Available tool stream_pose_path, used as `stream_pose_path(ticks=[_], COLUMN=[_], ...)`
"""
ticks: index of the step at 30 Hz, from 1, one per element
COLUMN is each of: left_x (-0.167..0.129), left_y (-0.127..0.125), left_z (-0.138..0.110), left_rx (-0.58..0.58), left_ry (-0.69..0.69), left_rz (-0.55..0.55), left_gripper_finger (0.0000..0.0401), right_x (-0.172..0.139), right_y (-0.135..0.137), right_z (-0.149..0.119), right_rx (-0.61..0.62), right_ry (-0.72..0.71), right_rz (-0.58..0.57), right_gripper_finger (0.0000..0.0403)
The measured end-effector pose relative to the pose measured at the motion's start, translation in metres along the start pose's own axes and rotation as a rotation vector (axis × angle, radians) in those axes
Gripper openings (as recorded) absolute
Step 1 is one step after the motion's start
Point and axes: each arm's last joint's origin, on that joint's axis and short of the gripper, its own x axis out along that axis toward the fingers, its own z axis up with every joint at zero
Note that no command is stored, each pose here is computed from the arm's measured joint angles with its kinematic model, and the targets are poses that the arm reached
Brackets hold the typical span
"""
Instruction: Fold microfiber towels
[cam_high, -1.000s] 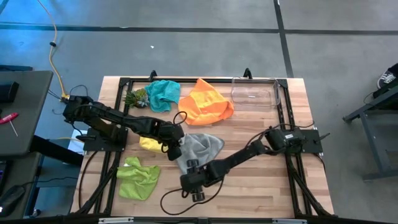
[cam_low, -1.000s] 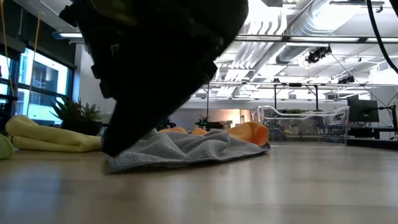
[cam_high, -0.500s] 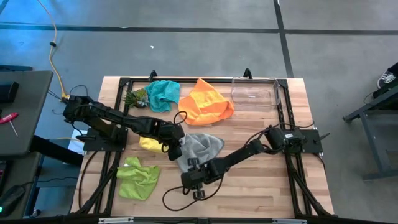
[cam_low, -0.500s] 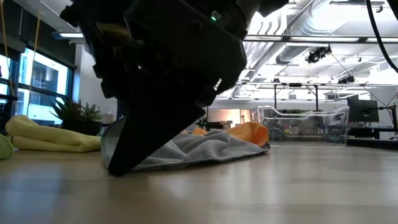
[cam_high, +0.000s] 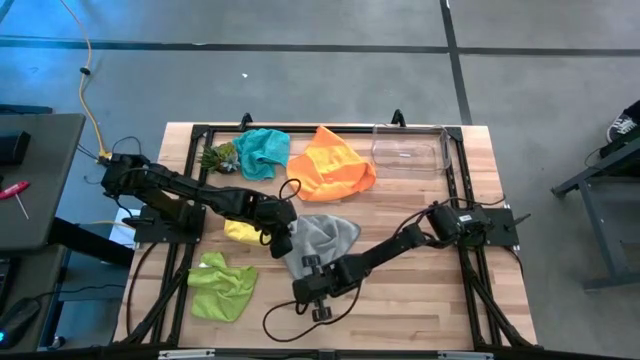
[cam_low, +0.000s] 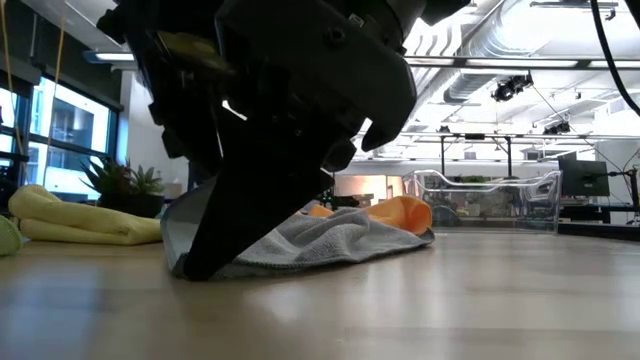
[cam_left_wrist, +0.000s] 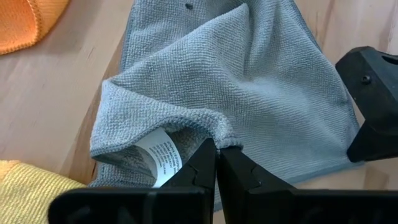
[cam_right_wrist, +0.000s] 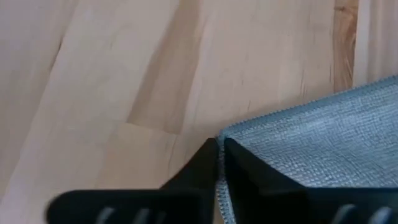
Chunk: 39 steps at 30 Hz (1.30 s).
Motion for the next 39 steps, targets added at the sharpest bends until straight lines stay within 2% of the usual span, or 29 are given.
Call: stream_pose_path(ticks=[4,8,11,17,25,28,32,36,39], left_x=[0.0,-0.013,-0.033,-0.083,-0.136,-0.15,-0.163,-0.172,-0.183], left_y=[0.0,0.006,0.015,0.025,0.011,0.0,-0.014,-0.028,-0.037], left_z=[0.0,0.002,0.004,0.004,-0.004,-0.004,-0.002,0.004,0.011], left_rx=[0.009,0.042,0.06,0.022,-0.084,-0.095,-0.091,-0.085,-0.083], left_ry=[0.006,-0.005,-0.037,-0.176,-0.286,-0.334,-0.365,-0.412,-0.45], left_rz=[-0.013,-0.013,-0.008,-0.047,-0.106,-0.131,-0.145,-0.144,-0.147], left_gripper_finger=[0.0,0.0,0.0,0.0,0.0,0.0,0.0,0.0,0.0], right_x=[-0.003,-0.027,-0.065,-0.133,-0.237,-0.267,-0.292,-0.313,-0.335], right_y=[0.0,-0.007,-0.016,-0.031,-0.052,-0.057,-0.061,-0.063,-0.067], right_z=[0.0,-0.002,0.004,0.014,0.006,-0.011,-0.052,-0.093,-0.113], right_rx=[0.024,0.07,0.082,0.142,0.217,0.277,0.387,0.486,0.532], right_ry=[0.008,0.083,0.097,0.051,-0.021,-0.056,-0.163,-0.316,-0.432], right_rz=[-0.005,-0.043,-0.126,-0.142,-0.246,-0.276,-0.285,-0.251,-0.205], right_gripper_finger=[0.0005,0.0002,0.0001,0.0001,0.0,0.0,0.0,0.0,0.0])
